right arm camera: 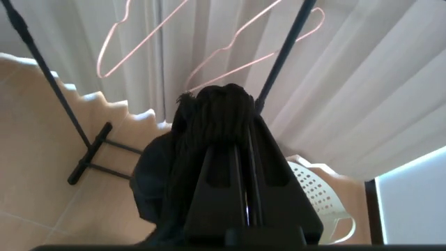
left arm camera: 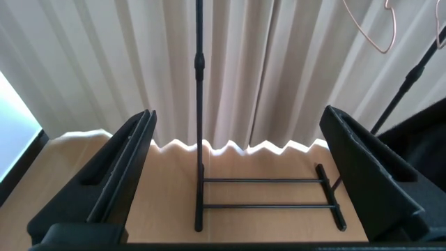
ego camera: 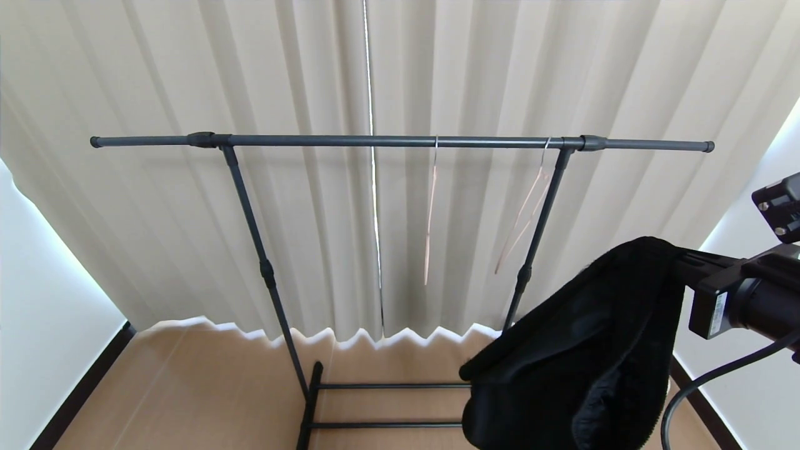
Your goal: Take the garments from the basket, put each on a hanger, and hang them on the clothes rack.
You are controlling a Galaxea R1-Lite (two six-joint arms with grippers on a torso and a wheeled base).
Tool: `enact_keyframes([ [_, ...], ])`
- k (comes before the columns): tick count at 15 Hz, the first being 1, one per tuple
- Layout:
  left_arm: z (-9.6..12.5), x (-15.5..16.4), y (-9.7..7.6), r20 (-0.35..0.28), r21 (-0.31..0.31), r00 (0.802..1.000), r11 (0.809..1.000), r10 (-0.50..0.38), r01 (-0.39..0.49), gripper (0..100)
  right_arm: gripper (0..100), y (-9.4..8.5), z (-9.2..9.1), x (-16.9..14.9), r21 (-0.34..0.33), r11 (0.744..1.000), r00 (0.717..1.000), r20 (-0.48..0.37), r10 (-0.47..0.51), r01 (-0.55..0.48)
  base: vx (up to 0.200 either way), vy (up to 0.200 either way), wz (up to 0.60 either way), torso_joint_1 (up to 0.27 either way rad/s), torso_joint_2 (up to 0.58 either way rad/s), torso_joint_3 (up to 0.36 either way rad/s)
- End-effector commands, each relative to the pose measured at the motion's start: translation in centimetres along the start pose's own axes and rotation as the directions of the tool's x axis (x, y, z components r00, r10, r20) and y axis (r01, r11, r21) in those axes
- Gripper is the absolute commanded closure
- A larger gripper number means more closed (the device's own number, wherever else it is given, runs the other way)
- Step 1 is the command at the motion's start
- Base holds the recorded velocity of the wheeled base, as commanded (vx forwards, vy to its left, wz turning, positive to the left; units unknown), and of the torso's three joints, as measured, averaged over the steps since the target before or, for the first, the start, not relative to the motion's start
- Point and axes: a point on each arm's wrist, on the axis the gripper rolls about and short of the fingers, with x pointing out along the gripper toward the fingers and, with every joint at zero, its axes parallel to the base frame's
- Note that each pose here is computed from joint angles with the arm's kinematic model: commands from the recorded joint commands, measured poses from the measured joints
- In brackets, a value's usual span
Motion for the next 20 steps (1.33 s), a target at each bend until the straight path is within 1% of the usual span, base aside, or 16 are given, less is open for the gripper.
enact_keyframes([
  [1, 0.0, 0.0, 0.0, 0.001, -0.001, 1.0, 1.0, -0.001, 0.001, 0, 100, 0.9, 0.4, -0.2, -0.009, 0.999, 0.999, 0.019, 0.047, -0.047, 0.0, 0.0, 0.0, 0.0, 0.0, 0.0],
  [3, 0.0, 0.0, 0.0, 0.001, -0.001, 1.0, 1.0, 0.002, -0.002, 0, 100, 2.0, 0.3, -0.3, -0.023, 0.996, 0.996, 0.009, 0.087, -0.087, 0.0, 0.0, 0.0, 0.0, 0.0, 0.0],
  [5, 0.1, 0.0, 0.0, -0.009, -0.001, 1.0, 1.0, 0.0, 0.0, 0, 100, 2.5, 0.0, -0.1, -0.032, 0.993, 0.994, -0.01, 0.111, -0.111, 0.0, 0.0, 0.0, 0.0, 0.0, 0.0],
  [6, 0.2, 0.4, 0.0, -0.055, -0.003, 0.998, 1.0, 0.007, -0.007, 0, 100, 3.1, -0.1, 0.3, -0.034, 0.991, 0.991, -0.016, 0.132, -0.133, 0.0, 0.0, 0.0, 0.0, 0.0, 0.0],
  [8, 0.3, 0.7, -0.1, -0.097, -0.003, 0.994, 0.999, 0.046, -0.046, 0, 100, 3.9, 0.1, 0.2, -0.026, 0.985, 0.985, -0.013, 0.172, -0.172, 0.0, 0.0, 0.0, 0.0, 0.0, 0.0],
  [9, 0.3, 1.2, 0.0, -0.161, -0.001, 0.986, 0.999, 0.042, -0.043, 0, 100, 4.5, 0.3, 0.1, -0.014, 0.98, 0.98, -0.005, 0.2, -0.2, 0.0, 0.0, 0.0, 0.0, 0.0, 0.0],
  [10, 0.4, 1.5, 0.0, -0.191, -0.002, 0.981, 0.999, 0.031, -0.032, 0, 100, 4.8, 0.5, 0.1, -0.005, 0.977, 0.977, -0.002, 0.213, -0.213, 0.0, 0.0, 0.0, 0.0, 0.0, 0.0],
  [11, 0.6, 1.9, -0.1, -0.24, -0.014, 0.97, 0.999, -0.049, 0.047, 0, 100, 5.2, 0.8, 0.2, 0.03, 0.973, 0.973, 0.0, 0.231, -0.231, 0.0, 0.0, 0.0, 0.0, 0.0, 0.0],
  [12, 2.1, 2.7, -0.3, -0.274, -0.033, 0.954, 0.992, -0.124, 0.119, 0, 100, 5.9, 1.1, 1.1, 0.066, 0.968, 0.97, -0.007, 0.241, -0.24, 0.0, 0.0, 0.0, 0.0, 0.0, 0.0],
  [13, 2.4, 2.8, -0.3, -0.281, -0.036, 0.951, 0.991, -0.131, 0.126, 0, 100, 6.0, 1.2, 1.3, 0.07, 0.968, 0.97, -0.01, 0.243, -0.241, 0.0, 0.0, 0.0, 0.0, 0.0, 0.0],
  [14, 5.7, 6.7, -0.8, -0.417, -0.099, 0.874, 0.968, -0.252, 0.232, 0, 100, 7.6, 1.7, 4.5, 0.099, 0.972, 0.974, -0.052, 0.22, -0.214, 0.0, 0.0, 0.0, 0.0, 0.0, 0.0],
  [15, 7.4, 9.0, -1.2, -0.458, -0.117, 0.838, 0.955, -0.297, 0.274, 0, 100, 8.2, 2.0, 6.0, 0.096, 0.977, 0.978, -0.062, 0.197, -0.191, 0.0, 0.0, 0.0, 0.0, 0.0, 0.0],
  [16, 8.6, 11.6, -2.2, -0.506, -0.147, 0.788, 0.936, -0.35, 0.321, 0, 100, 8.8, 2.6, 7.1, 0.094, 0.977, 0.979, -0.056, 0.197, -0.192, 0.0, 0.0, 0.0, 0.0, 0.0, 0.0],
  [18, 9.6, 15.0, -4.1, -0.541, -0.189, 0.728, 0.904, -0.422, 0.384, 0, 100, 9.5, 3.3, 8.7, 0.069, 0.977, 0.978, -0.047, 0.203, -0.2, 0.0, 0.0, 0.0, 0.0, 0.0, 0.0],
  [19, 9.5, 15.9, -4.7, -0.558, -0.194, 0.706, 0.896, -0.436, 0.4, 0, 100, 9.7, 3.7, 9.3, 0.06, 0.978, 0.978, -0.041, 0.203, -0.2, 0.0, 0.0, 0.0, 0.0, 0.0, 0.0],
  [20, 8.5, 17.9, -6.1, -0.595, -0.199, 0.66, 0.88, -0.458, 0.431, 0, 100, 10.3, 4.2, 10.4, 0.061, 0.978, 0.979, -0.03, 0.203, -0.201, 0.0, 0.0, 0.0, 0.0, 0.0, 0.0],
])
